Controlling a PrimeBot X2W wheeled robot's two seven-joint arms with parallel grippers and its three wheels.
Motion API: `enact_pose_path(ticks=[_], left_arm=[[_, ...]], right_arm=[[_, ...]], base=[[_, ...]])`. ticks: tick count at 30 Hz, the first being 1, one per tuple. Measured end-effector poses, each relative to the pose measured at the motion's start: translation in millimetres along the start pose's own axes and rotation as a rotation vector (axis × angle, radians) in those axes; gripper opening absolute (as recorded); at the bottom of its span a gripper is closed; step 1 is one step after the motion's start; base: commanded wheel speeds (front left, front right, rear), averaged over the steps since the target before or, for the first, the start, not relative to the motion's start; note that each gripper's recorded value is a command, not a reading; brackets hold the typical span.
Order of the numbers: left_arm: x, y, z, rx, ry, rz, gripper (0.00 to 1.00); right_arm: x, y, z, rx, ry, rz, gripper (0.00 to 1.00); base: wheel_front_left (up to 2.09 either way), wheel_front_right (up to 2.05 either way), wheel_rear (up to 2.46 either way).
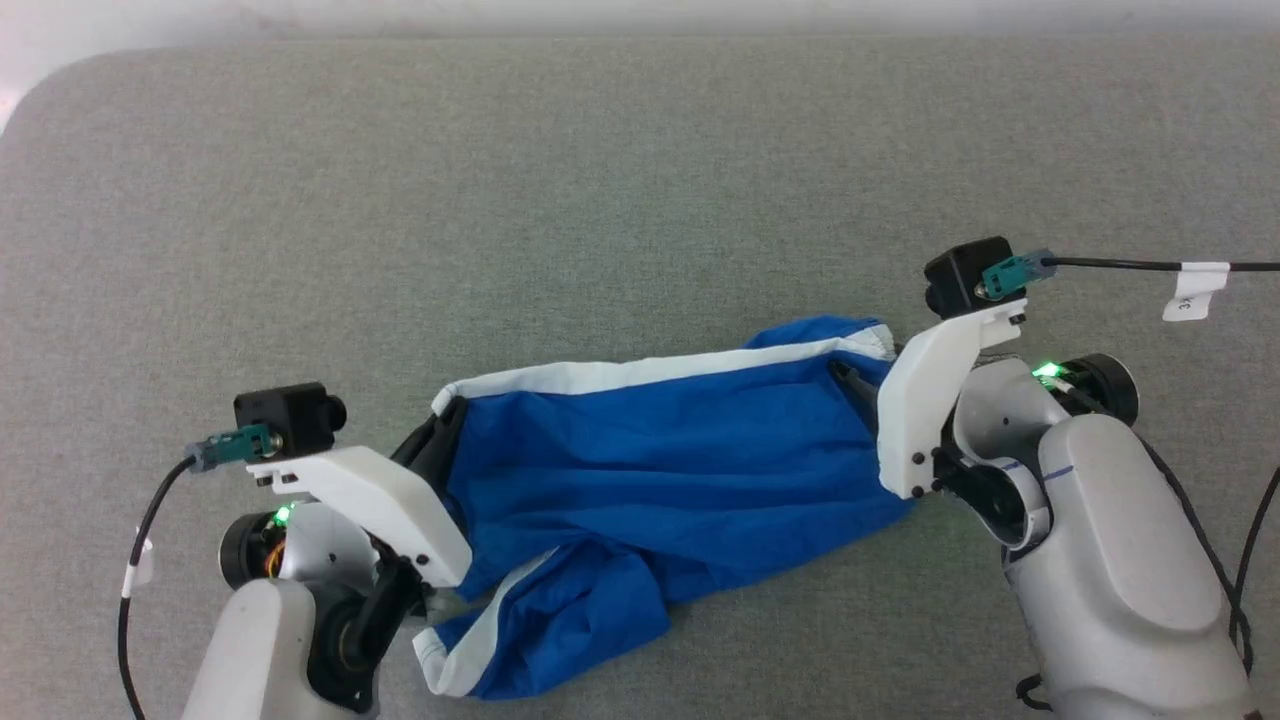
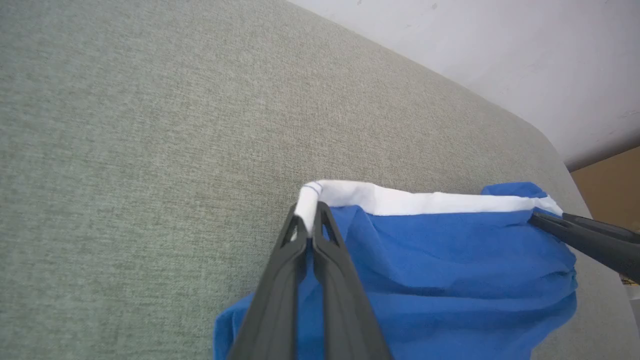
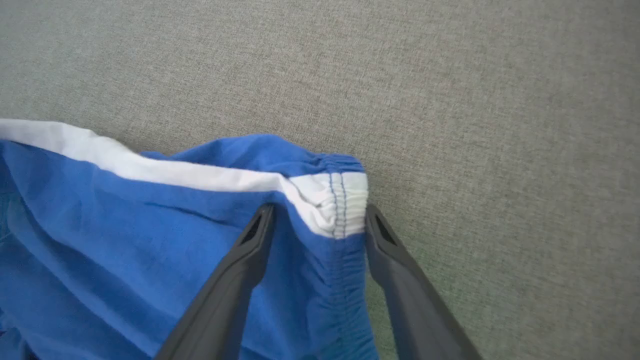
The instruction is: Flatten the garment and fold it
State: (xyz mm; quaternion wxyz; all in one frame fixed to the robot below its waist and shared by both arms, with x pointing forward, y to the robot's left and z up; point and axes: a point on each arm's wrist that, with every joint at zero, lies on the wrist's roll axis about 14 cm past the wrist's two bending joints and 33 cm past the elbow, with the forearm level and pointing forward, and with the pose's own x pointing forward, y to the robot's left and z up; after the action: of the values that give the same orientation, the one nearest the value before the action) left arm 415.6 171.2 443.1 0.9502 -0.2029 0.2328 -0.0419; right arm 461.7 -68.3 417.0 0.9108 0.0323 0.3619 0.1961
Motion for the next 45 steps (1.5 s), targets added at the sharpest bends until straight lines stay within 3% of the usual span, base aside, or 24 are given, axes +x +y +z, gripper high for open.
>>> enact_pose_path(ticks=[1, 2, 8, 15, 24, 32, 40, 45], left_arm=[[0, 0, 0, 0.002, 0.002, -0.001, 0.0], [0, -1, -1, 0.002, 0.003, -0.002, 0.0], [-2, -7, 7, 0.002, -0.023, -0.018, 0.0], [-4, -28, 44, 0.0, -0.116, -0.088, 0.0], [32, -53, 152, 0.213, -0.244, -0.126, 0.0], [74, -72, 234, 0.297, -0.346, -0.114, 0.0], [91, -97, 313, 0.374, -0.608, -0.118, 0.0], [93, -109, 343, 0.366, -0.815, -0.151, 0.0]], right_arm=[[1, 1, 0, -0.004, -0.001, 0.002, 0.26], [1, 1, 0, -0.006, -0.001, 0.002, 0.0], [-5, 3, 12, -0.027, -0.039, 0.0, 0.0], [-32, 8, 51, 0.001, -0.15, 0.021, 0.0], [-72, 0, 170, 0.022, -0.364, 0.052, 0.0], [-76, -14, 259, 0.02, -0.488, 0.039, 0.0], [-91, -28, 343, 0.016, -0.762, 0.01, 0.0], [-99, -34, 375, 0.002, -0.961, -0.003, 0.0]], base=[[0.0, 0.0, 0.0], [0.0, 0.0, 0.0], [0.0, 0.0, 0.0], [0.0, 0.0, 0.0], [0.0, 0.0, 0.0], [0.0, 0.0, 0.0], [0.0, 0.0, 0.0], [0.0, 0.0, 0.0]])
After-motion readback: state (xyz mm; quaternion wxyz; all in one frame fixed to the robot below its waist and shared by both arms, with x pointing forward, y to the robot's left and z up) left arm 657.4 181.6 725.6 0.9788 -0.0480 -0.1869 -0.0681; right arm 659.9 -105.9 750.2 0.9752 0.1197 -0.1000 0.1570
